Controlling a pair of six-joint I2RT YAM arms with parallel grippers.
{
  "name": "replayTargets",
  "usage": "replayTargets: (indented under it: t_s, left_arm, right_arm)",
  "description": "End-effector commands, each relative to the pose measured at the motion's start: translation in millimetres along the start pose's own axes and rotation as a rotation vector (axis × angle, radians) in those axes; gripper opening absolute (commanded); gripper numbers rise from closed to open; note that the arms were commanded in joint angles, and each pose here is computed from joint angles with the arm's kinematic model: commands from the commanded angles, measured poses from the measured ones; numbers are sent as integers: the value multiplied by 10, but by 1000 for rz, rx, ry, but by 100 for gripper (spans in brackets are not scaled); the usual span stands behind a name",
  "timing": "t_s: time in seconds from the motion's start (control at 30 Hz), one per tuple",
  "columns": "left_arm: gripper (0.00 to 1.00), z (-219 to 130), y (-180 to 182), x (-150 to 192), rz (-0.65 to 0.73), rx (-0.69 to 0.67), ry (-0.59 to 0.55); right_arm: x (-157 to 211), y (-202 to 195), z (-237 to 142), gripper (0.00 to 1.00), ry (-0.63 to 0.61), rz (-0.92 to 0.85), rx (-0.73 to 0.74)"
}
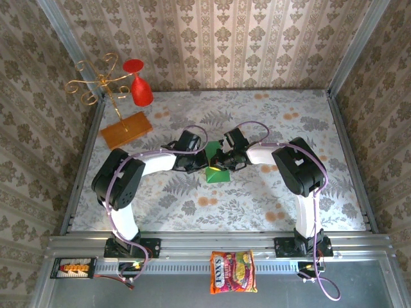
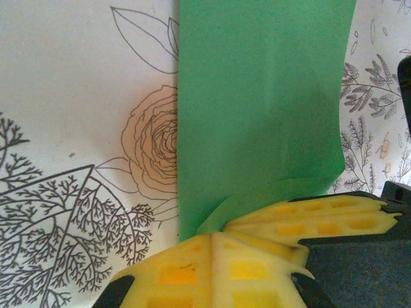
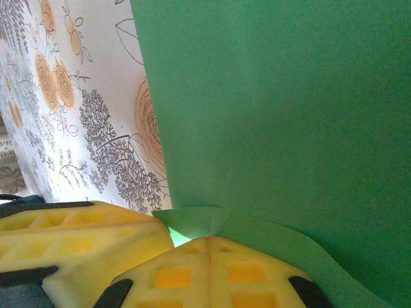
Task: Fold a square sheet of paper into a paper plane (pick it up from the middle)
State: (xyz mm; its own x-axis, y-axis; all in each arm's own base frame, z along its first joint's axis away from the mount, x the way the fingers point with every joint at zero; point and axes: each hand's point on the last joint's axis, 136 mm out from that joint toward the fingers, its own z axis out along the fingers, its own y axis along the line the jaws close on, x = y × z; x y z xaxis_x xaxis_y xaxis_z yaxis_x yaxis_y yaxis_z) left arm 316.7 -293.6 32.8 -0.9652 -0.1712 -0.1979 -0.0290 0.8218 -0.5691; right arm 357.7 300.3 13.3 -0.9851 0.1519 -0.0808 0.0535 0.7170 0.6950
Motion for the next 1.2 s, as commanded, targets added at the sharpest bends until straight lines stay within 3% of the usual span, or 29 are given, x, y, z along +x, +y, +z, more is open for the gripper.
replayTargets:
  t_s: [0.0, 0.47, 0.87, 1.17]
  left_arm:
    - [0, 29, -37, -49, 21, -11, -6]
    - [0, 144, 162, 4, 2, -99, 19]
    - [0, 186, 438, 192, -11, -195, 91]
    - [0, 178, 422, 190, 4, -195, 97]
  right_arm:
    - [284, -681, 108, 0, 68, 104, 235]
    - [296, -601, 95, 0, 70, 115, 188]
    - [-8, 108, -296, 2, -25, 47, 1]
    - [-34, -184, -285, 3, -20, 16, 87]
